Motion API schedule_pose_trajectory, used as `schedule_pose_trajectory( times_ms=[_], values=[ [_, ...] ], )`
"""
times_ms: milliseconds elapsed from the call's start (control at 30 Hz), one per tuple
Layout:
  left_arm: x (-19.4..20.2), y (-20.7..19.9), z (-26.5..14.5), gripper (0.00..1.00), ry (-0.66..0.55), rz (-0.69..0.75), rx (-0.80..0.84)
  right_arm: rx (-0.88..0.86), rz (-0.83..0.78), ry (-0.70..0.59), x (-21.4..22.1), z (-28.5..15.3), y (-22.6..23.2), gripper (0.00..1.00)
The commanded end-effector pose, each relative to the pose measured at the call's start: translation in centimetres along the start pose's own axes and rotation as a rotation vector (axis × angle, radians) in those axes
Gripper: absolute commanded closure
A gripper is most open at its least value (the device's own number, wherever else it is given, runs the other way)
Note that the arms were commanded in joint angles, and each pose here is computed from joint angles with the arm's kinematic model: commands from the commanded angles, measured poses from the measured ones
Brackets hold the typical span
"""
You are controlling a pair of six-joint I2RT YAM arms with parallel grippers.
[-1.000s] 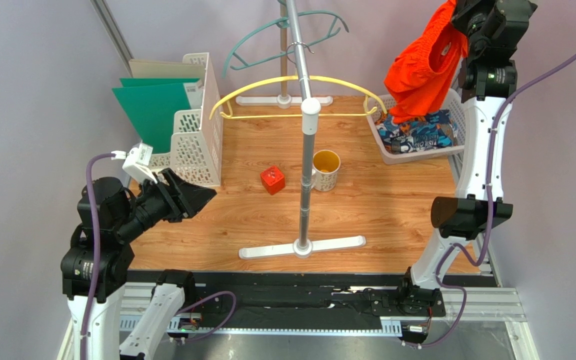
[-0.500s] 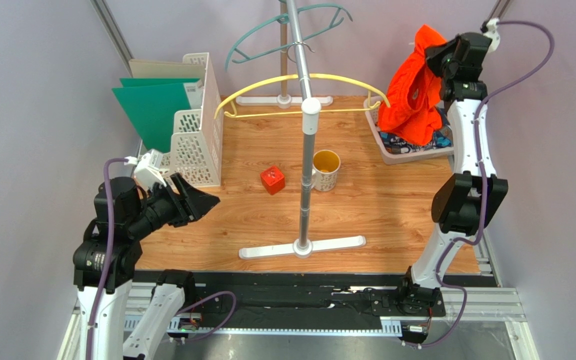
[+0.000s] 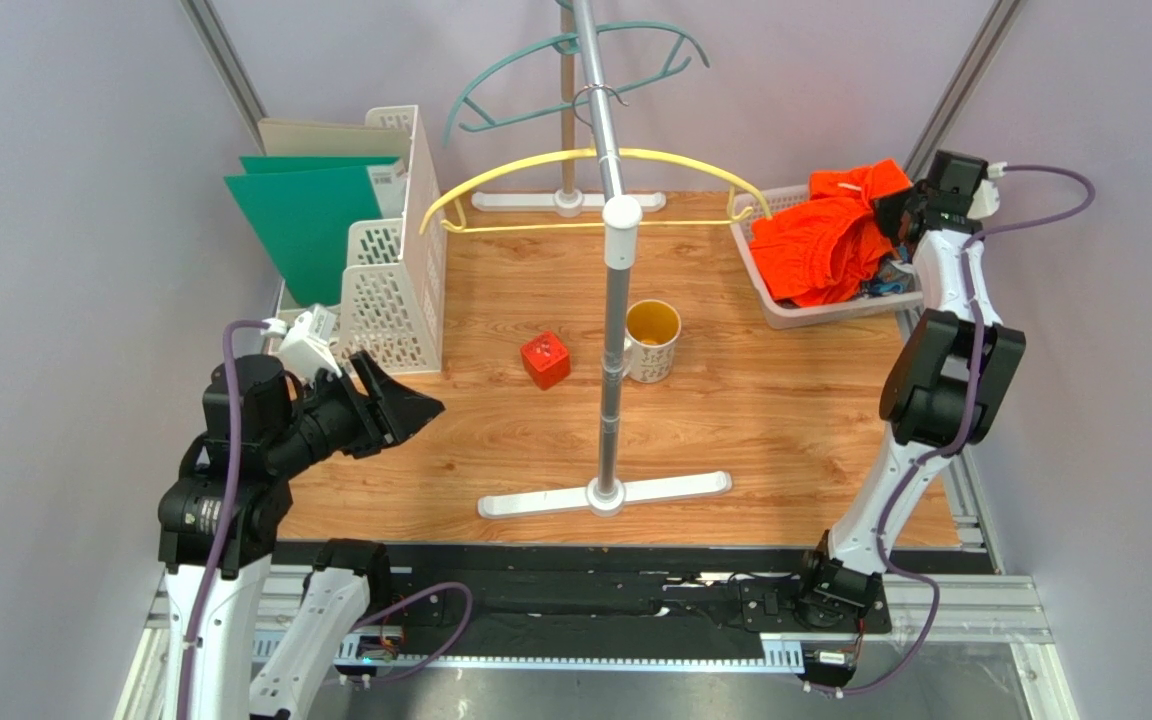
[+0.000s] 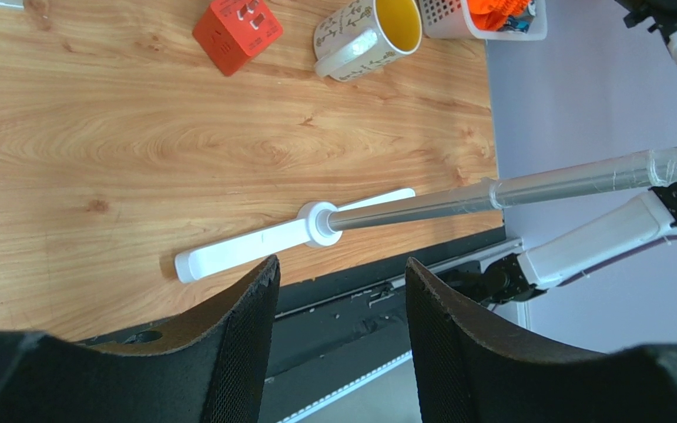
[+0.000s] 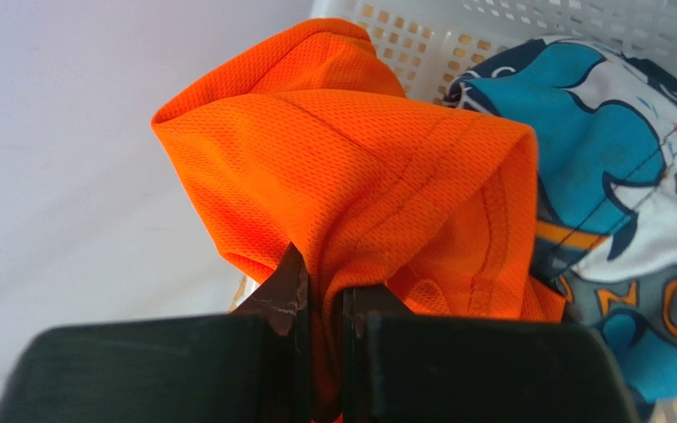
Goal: Remove the shorts from the hanger
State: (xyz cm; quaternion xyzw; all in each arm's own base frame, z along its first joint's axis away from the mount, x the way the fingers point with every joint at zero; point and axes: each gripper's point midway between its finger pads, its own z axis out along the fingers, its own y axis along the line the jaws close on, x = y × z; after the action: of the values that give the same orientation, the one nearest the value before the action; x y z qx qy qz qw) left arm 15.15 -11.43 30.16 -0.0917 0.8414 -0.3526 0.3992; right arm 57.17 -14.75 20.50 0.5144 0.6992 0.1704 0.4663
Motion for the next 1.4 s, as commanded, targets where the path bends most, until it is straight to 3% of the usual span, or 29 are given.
schedule_pose_trajectory(
  times_ms=[0,200,300,400,467,633,800,967,1067,1233,1333,1367],
  values=[
    [0.1,-0.3,0.5,0.41,0.018,0.002,0.032,0.018,0.093,0.156,4.3,2.9,-1.2,1.0],
    [1.9,0.5,2.0,0.41,0.067,-0.019,0.079,0.105,0.064,0.162,5.3,2.8,-4.0,0.98],
    [2.6,0.6,2.7,0.41,0.076,-0.028,0.115,0.123,0.012,0.152,4.4,1.7,-3.7,0.9],
    [3.0,0.9,3.0,0.41,0.078,-0.031,0.125,0.123,-0.008,0.147,3.7,0.2,-3.3,0.9],
    [3.2,1.1,3.1,0.41,0.079,-0.033,0.127,0.131,0.066,0.166,4.1,-1.6,-3.6,1.0],
    [3.5,1.0,2.5,0.41,0.049,-0.028,0.136,0.104,0.231,0.124,4.7,-3.3,-4.1,1.0],
    [3.6,1.0,2.5,0.41,0.051,-0.033,0.143,0.168,0.236,0.1,4.9,-1.7,-5.8,0.96],
    [3.7,0.4,2.5,0.41,0.053,-0.063,0.173,0.181,0.06,0.127,4.2,-1.0,-5.4,0.76],
    [3.9,0.3,2.3,0.41,0.054,-0.068,0.182,0.147,0.012,0.137,3.8,-2.5,-4.9,0.54],
    [4.2,0.1,2.6,0.41,0.074,-0.059,0.209,0.141,-0.181,0.154,2.3,-6.7,-2.7,0.21],
    [4.0,-0.1,3.0,0.4,0.079,-0.043,0.237,0.165,-0.318,0.137,1.3,-10.2,-2.1,0.05],
    [4.1,-0.4,3.1,0.4,0.095,-0.043,0.255,0.188,-0.345,0.11,0.6,-12.2,-2.1,0.04]
  ],
)
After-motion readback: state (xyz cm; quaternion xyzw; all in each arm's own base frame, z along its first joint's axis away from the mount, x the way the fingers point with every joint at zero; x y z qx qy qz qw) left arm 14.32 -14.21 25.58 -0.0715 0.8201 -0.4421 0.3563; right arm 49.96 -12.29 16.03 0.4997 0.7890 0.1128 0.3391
